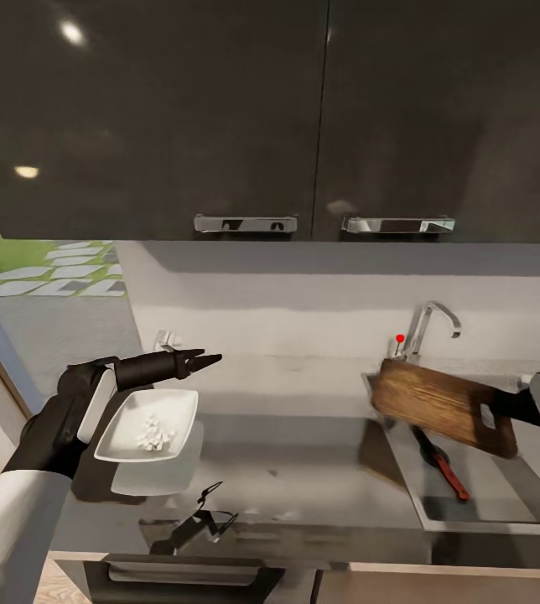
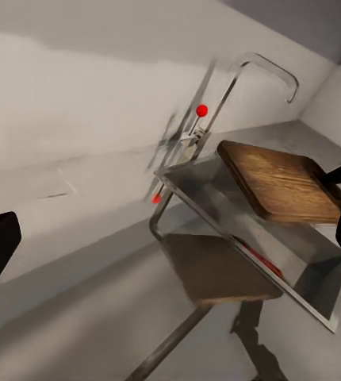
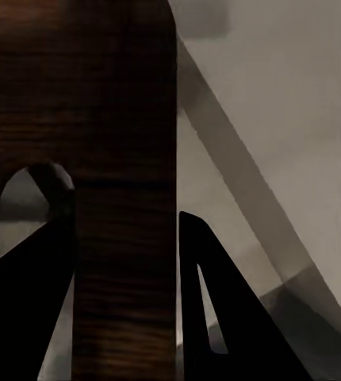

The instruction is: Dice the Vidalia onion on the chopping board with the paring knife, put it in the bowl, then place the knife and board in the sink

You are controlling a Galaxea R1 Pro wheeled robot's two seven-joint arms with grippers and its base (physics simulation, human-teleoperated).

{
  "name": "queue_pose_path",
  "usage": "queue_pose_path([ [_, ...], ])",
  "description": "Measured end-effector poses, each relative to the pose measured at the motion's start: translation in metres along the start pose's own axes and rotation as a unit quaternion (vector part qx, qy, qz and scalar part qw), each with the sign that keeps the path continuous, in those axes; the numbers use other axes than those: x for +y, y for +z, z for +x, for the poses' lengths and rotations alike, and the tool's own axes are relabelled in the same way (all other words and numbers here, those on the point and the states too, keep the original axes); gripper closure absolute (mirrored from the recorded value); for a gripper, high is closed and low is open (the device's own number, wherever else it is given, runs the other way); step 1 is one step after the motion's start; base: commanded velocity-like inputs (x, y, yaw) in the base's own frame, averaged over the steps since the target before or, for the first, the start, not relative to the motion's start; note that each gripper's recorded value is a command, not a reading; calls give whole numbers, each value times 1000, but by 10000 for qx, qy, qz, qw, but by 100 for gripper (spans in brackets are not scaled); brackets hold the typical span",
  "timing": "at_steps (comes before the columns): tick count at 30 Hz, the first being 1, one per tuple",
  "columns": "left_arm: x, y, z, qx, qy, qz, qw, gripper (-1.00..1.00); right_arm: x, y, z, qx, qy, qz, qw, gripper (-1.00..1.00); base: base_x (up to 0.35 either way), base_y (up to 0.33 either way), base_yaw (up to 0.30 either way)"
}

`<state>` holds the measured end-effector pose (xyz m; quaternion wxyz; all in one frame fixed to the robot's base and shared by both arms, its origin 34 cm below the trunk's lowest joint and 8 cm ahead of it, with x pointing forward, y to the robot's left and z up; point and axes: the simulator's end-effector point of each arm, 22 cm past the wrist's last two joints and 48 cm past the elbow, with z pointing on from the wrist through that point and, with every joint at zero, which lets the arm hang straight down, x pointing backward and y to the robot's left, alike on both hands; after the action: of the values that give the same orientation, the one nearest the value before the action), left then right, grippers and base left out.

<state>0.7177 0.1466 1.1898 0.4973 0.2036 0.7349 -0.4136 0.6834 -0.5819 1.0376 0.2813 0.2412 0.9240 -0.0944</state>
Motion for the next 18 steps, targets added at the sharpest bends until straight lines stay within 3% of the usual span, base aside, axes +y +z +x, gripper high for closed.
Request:
queue_pose_path([
  [7, 0, 0, 0, -2, -1, 4, 10000, -100, -20, 0, 0, -2, 277, 229, 9994, 100, 0, 0, 0],
  [10, 0, 0, 0, -2, -2, -5, 10000, -100, -23, -1, 0, -1, 460, 168, 9988, 100, 0, 0, 0],
  [12, 3, 0, 0, -1, -3, -80, 10000, -100, -14, -1, 0, 5, 847, -172, 9963, 100, 0, 0, 0],
  [18, 5, 0, 0, 0, -6, -106, 9999, -100, -8, 3, 8, 86, 945, -121, 9954, 100, 0, 0, 0],
])
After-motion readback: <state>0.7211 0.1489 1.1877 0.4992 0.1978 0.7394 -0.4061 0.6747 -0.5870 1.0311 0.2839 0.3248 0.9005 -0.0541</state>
